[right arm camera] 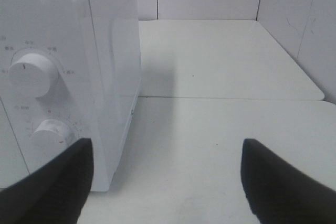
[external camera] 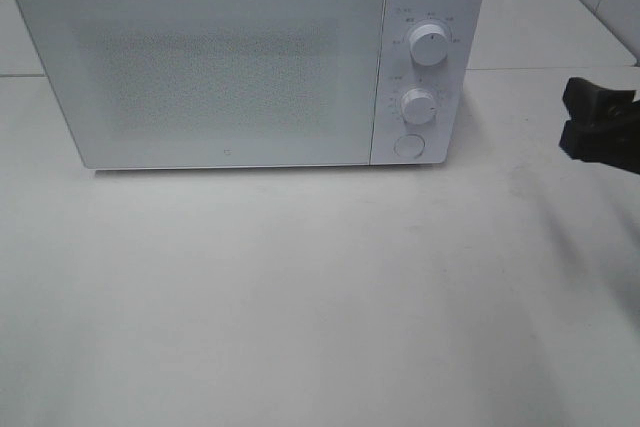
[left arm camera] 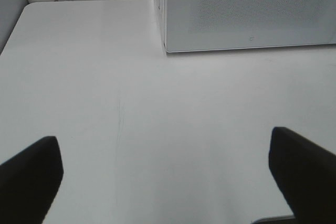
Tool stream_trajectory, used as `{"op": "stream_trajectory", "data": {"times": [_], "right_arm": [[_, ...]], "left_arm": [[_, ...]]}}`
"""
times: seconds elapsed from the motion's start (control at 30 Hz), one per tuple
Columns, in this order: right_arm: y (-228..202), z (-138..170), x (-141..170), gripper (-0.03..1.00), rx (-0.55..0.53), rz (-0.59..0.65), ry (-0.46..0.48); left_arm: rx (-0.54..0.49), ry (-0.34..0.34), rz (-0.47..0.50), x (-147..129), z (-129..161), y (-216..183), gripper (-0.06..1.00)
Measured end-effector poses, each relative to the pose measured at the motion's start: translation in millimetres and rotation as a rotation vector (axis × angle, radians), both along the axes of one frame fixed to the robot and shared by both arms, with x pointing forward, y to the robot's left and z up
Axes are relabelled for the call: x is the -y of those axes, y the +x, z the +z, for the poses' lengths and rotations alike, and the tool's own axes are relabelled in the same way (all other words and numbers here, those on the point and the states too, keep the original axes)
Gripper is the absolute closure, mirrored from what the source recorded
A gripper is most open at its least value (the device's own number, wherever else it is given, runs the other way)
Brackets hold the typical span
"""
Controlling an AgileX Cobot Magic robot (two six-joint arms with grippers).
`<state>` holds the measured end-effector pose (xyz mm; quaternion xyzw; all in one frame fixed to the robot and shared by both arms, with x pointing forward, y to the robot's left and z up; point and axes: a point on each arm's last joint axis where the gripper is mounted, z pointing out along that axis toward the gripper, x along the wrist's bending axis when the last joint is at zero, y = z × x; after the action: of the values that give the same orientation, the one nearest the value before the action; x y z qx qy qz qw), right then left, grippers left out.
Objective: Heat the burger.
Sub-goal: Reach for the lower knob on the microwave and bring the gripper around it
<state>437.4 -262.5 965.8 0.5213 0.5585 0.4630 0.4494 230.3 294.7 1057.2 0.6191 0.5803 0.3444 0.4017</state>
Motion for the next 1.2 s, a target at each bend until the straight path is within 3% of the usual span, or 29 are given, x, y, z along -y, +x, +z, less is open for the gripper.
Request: {"op": "stream_trajectory", "data": {"times": [0.43,0.77,1.2], "right_arm": [[-3,-29,-42,0.21,-0.019,-0.004,-0.025],[7,-42,-93,0.21,-0.064,0.014,-0.032],[24,-45,-118,0.21,-0.052,0.008,-0.020]], "left_arm": [[0.000,0.000,0.000,0,0,0,-0.04],[0.000,0.000,0.000,0,0,0,-0.04],[0.000,0.000,0.000,0,0,0,-0.04]]}}
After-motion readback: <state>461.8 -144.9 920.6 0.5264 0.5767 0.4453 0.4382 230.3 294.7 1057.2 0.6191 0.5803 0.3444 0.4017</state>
